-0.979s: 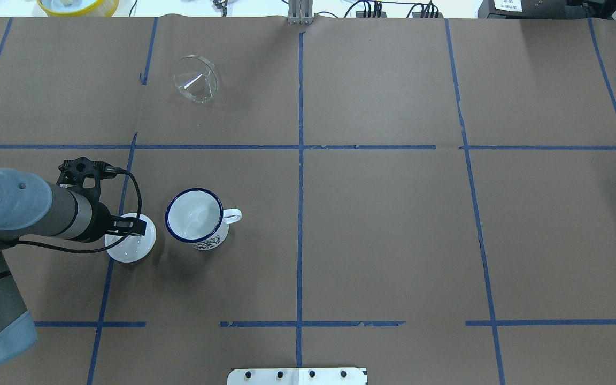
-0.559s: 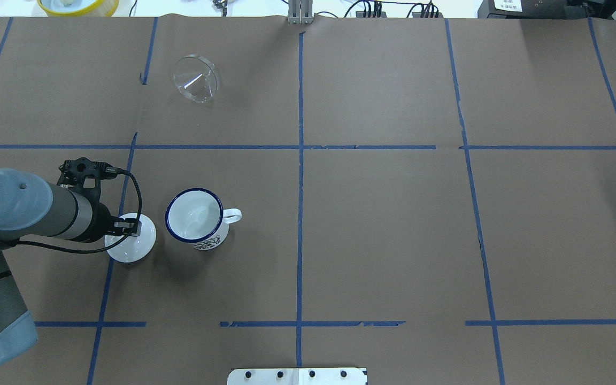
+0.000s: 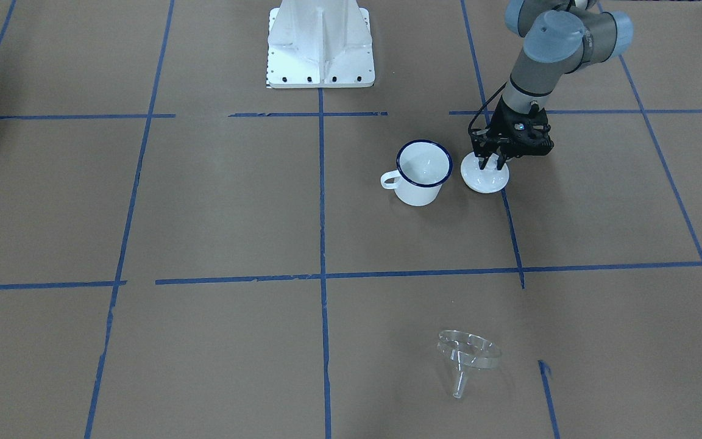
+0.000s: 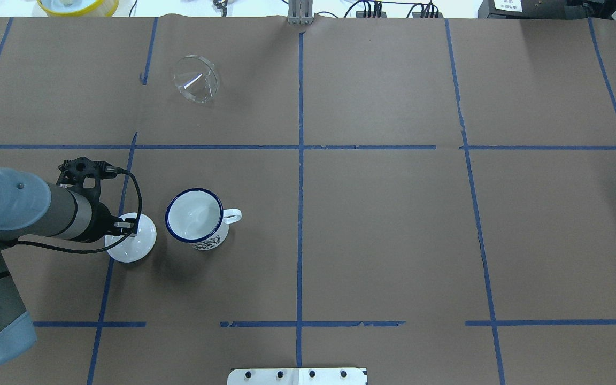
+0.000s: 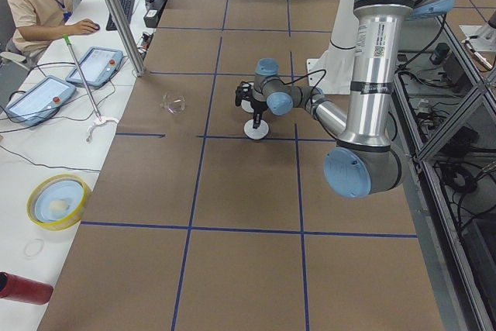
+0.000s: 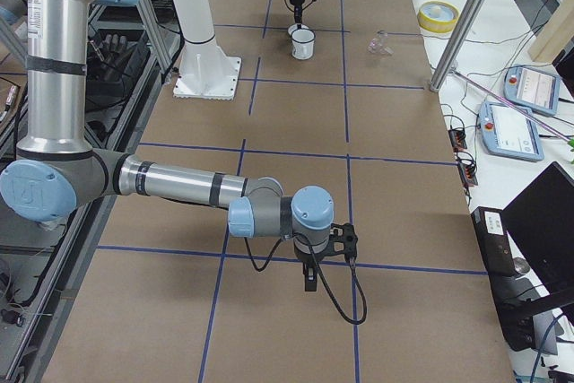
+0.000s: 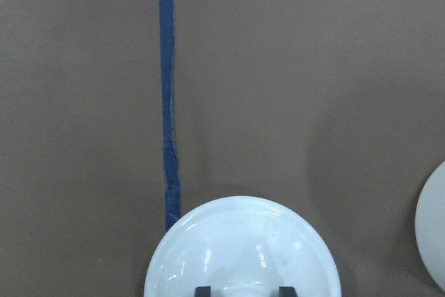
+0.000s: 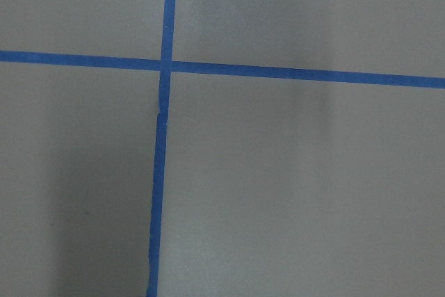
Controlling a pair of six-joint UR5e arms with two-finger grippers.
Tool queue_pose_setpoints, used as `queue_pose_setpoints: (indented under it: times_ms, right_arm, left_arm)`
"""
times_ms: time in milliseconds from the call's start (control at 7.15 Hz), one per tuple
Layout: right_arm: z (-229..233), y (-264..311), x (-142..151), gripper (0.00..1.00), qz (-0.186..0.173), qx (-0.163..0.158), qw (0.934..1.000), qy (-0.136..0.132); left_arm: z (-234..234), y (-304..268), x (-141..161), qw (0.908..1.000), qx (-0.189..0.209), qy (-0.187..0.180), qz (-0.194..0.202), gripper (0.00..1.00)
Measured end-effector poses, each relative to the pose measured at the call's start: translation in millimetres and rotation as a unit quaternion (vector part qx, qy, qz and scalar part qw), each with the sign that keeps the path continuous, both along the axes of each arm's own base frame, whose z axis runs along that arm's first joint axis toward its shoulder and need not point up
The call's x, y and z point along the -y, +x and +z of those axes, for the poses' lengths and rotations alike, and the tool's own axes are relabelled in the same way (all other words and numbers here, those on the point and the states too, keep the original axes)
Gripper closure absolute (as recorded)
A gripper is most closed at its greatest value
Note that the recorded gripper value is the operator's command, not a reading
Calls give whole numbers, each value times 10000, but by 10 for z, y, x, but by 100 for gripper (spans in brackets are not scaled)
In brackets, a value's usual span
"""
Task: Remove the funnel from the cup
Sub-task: 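Lift the white lid and carry it over the mug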
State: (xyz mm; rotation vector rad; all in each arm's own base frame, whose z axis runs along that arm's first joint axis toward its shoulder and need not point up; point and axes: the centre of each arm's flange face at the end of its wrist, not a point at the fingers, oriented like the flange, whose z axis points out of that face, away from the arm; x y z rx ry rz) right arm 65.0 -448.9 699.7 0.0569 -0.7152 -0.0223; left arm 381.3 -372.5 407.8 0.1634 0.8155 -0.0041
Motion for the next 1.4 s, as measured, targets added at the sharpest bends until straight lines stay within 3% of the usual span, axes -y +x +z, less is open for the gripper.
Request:
queue_pose_setpoints:
  times_ms: [699,1399]
  right_arm:
    - [0,0,0,0,0,0,10000,0]
    - [0,0,0,0,0,0,10000,0]
  left_arm:
    - [-839,-788,-65,9994,-253,4,-244,100]
    - [-1798,-157,354,9966,-246,-582,-520,100]
